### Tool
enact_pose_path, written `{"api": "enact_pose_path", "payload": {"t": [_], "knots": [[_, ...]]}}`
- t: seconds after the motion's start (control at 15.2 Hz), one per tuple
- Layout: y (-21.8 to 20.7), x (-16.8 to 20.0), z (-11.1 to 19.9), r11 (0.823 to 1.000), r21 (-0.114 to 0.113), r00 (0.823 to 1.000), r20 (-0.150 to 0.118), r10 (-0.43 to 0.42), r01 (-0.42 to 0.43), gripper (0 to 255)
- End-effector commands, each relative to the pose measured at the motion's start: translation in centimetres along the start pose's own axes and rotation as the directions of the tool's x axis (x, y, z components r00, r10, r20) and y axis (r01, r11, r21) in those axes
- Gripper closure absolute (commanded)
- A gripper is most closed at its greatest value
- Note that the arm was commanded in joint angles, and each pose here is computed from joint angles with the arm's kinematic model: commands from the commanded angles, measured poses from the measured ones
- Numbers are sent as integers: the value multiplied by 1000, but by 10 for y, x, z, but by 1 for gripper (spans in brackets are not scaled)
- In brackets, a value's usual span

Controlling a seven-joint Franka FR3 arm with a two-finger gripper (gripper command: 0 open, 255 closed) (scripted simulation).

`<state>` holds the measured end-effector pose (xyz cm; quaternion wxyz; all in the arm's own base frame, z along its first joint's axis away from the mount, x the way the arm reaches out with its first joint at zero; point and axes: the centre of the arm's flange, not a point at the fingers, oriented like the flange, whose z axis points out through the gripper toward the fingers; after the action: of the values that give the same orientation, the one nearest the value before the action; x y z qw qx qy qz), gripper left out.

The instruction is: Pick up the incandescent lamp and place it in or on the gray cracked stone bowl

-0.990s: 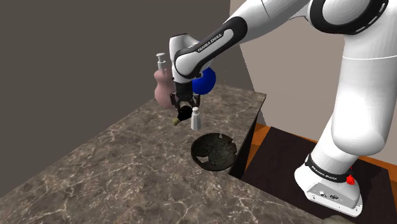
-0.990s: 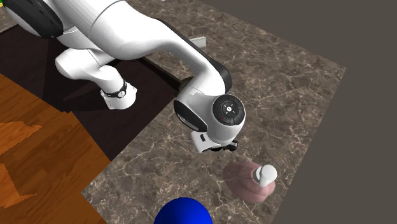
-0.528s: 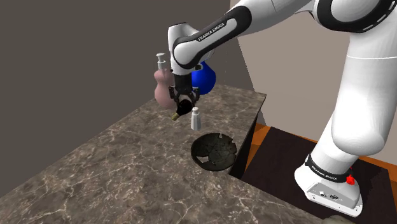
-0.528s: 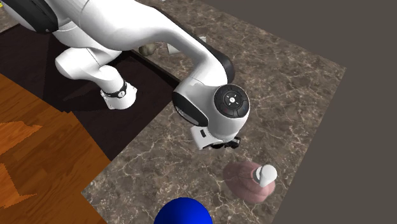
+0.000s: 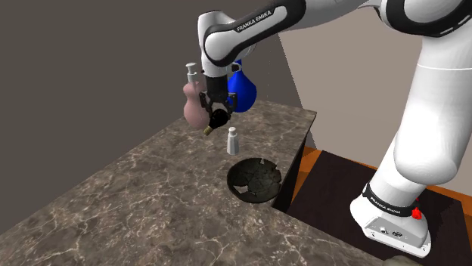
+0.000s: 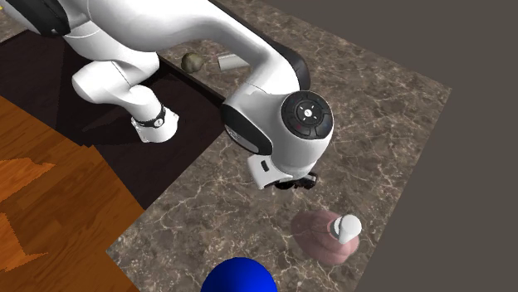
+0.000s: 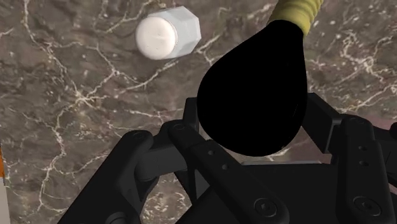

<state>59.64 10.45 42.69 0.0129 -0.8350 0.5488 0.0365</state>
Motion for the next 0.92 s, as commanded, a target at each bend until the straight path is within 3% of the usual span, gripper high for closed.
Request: {"api": "enact_pose_path", "payload": {"t": [0.0, 0.2, 0.86], "knots": [[-1, -1, -11, 1000, 0, 1000, 0, 0, 0, 255], [0, -2, -27, 1000, 0, 1000, 0, 0, 0, 255], [95, -93, -24, 1000, 0, 1000, 0, 0, 0, 255]]}}
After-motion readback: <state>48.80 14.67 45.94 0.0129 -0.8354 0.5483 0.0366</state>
